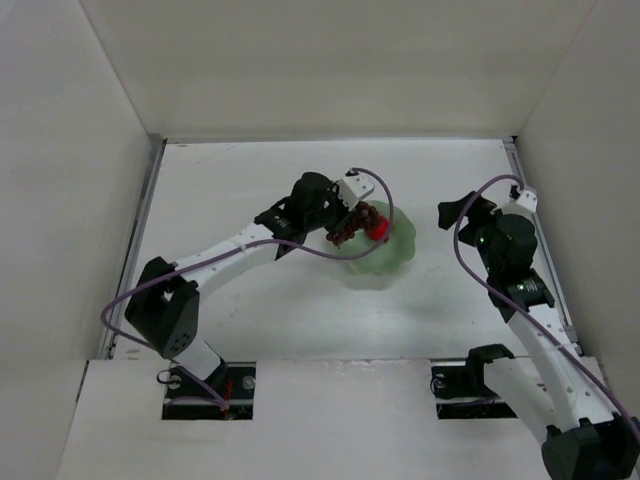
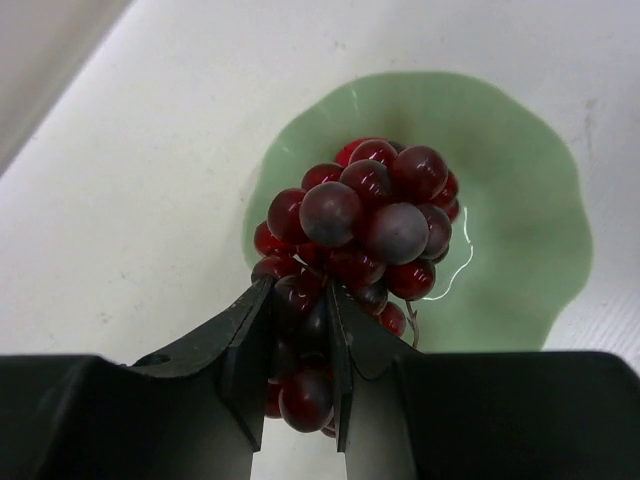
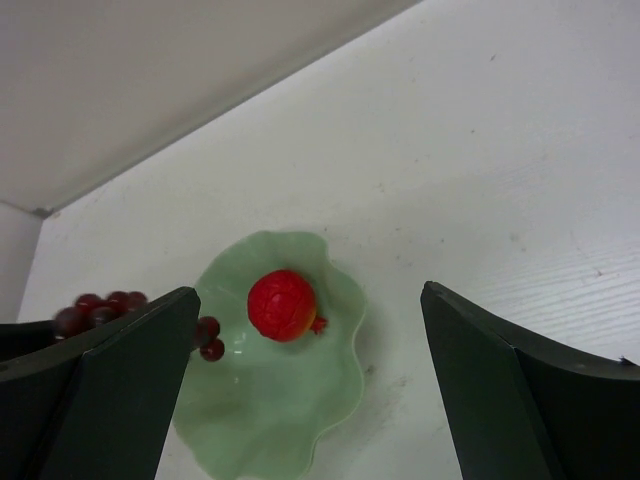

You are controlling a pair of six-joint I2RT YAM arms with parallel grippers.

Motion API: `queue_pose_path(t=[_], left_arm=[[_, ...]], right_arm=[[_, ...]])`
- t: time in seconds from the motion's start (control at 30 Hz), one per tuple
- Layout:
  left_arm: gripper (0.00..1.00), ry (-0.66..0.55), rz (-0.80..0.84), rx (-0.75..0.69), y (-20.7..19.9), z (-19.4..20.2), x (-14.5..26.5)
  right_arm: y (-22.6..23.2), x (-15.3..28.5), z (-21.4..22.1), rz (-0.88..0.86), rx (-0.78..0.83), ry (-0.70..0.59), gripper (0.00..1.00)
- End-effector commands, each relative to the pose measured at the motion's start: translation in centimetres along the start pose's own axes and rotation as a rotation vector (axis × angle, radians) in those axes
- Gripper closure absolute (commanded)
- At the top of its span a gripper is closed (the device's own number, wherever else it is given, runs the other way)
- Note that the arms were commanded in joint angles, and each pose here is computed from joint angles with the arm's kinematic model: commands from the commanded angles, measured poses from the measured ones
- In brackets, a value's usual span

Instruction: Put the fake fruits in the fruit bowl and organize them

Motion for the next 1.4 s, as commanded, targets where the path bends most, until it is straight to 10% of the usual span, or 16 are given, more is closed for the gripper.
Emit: queue_pose_path(t=[0.0,0.27,0.47,0.7,1.07,1.37], left_arm=[[0.84,-0.143,-0.038,-0.051,1.4,-4.5,-0.9],[0.63,-0.185,0.001,-0.075,-0.4,-5.5,-2.6],[0.28,-0.196,-0.01,-0.067,-0.5,-6.0,-2.0],[0.25,-0.199,-0.268,-0.057,6.8,-7.4,3.5],[0.19,0.292,-0.629,-0.047,14.0,15.7,16.8],[0.18,0.275,-0.939,-0.023,12.8,22.2,23.8]], right_arm=[[-0.8,0.7,-0.2,0.016,-0.008,-0.023,0.0],[-1.4,1.1,0.3,0.02,-0.004,-0.016,0.0],[-1.2,0.7,0.2,0.022,-0.001,-0.012,0.0],[-3.4,-0.8,2.2,0.095,0.011,0.074,0.0],[-12.2,-1.3,2.3,0.397,-0.083,0.095,0.0],[-15.7,-0.9,5.1,0.548,-0.139,0.203,0.0]])
Point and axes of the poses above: each gripper's point midway between its finger pads, its own x axis back along the fingers, its own y axis along the line the jaws close on, z = x × y, the point moved 1 cm from there along x, back along the fingers, and after that the axes turned 12 degrees about -x, right-handed, at the moved point
